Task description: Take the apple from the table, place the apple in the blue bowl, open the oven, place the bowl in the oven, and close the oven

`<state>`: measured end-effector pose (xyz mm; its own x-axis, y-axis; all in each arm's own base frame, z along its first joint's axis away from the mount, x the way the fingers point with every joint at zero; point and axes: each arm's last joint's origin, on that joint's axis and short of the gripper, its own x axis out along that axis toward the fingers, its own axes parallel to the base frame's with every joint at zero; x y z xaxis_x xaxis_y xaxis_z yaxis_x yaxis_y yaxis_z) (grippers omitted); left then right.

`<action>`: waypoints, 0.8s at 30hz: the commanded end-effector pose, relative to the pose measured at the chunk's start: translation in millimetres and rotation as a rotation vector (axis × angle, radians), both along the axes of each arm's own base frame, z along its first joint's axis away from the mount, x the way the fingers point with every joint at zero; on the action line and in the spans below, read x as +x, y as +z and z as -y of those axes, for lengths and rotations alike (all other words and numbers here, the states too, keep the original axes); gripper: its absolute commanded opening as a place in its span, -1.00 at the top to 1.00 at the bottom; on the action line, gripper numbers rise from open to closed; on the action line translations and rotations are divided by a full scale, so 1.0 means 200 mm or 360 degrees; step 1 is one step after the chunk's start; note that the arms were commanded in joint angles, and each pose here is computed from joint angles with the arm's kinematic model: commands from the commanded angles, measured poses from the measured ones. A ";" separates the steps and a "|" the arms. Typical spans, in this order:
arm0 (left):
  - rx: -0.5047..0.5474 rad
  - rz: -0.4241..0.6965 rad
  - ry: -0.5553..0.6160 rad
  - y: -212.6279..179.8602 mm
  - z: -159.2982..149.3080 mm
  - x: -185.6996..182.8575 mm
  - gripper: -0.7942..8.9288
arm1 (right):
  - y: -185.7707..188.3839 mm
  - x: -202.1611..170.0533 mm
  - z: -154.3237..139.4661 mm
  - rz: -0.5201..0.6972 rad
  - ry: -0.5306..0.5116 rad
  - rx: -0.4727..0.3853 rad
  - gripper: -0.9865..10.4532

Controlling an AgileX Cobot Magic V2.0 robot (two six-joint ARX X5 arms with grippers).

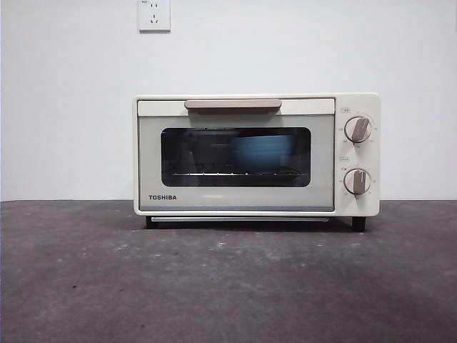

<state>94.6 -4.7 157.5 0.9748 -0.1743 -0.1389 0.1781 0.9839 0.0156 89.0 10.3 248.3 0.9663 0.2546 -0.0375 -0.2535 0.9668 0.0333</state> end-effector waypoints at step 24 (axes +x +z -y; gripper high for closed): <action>-0.0003 -0.0025 0.0002 -0.04 0.00 0.01 0.82 | -0.47 0.03 0.02 -0.0131 -0.0067 -0.0020 0.82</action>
